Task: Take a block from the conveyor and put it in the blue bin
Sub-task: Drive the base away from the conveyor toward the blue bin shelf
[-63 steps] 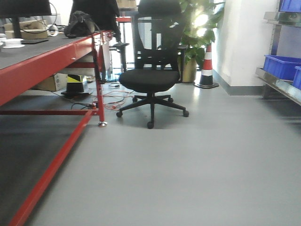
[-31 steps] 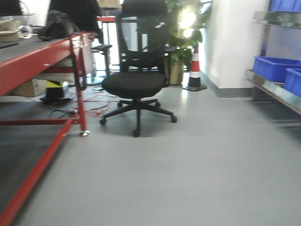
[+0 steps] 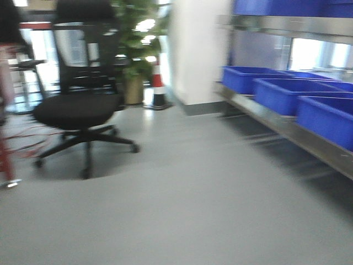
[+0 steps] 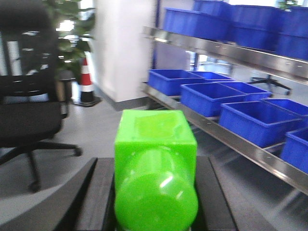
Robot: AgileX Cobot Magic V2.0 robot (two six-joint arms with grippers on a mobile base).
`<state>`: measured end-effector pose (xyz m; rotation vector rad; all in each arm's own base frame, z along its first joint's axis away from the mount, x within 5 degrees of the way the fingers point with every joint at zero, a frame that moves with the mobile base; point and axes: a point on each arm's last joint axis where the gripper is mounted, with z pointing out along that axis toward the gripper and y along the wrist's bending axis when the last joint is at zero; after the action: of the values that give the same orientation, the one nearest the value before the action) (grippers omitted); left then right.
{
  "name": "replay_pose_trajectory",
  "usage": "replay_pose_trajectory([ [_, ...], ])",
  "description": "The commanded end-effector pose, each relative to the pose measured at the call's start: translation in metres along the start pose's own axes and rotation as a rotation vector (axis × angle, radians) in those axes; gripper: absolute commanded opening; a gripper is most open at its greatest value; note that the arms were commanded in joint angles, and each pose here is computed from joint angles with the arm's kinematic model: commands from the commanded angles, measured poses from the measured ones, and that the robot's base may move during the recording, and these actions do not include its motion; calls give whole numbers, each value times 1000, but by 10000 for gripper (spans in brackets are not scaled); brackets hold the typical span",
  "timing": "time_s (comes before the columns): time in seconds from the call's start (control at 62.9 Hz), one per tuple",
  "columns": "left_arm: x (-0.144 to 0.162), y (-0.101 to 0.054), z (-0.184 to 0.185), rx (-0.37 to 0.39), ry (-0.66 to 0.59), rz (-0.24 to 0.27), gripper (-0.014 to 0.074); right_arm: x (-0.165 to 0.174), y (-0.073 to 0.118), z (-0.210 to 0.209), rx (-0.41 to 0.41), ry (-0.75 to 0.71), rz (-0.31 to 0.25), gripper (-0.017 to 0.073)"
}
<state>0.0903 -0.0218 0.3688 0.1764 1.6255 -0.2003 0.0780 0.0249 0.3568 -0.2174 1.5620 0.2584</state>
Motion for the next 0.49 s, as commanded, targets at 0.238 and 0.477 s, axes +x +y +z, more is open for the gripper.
replay_pose_trajectory([
  [0.238, -2, -1, -1, 6, -24, -7, -111, -1, 0, -1, 0, -25, -3, -162],
  [0.477, -3, -1, -1, 6, -26, -7, -111, -1, 0, -1, 0, -25, -3, -162],
])
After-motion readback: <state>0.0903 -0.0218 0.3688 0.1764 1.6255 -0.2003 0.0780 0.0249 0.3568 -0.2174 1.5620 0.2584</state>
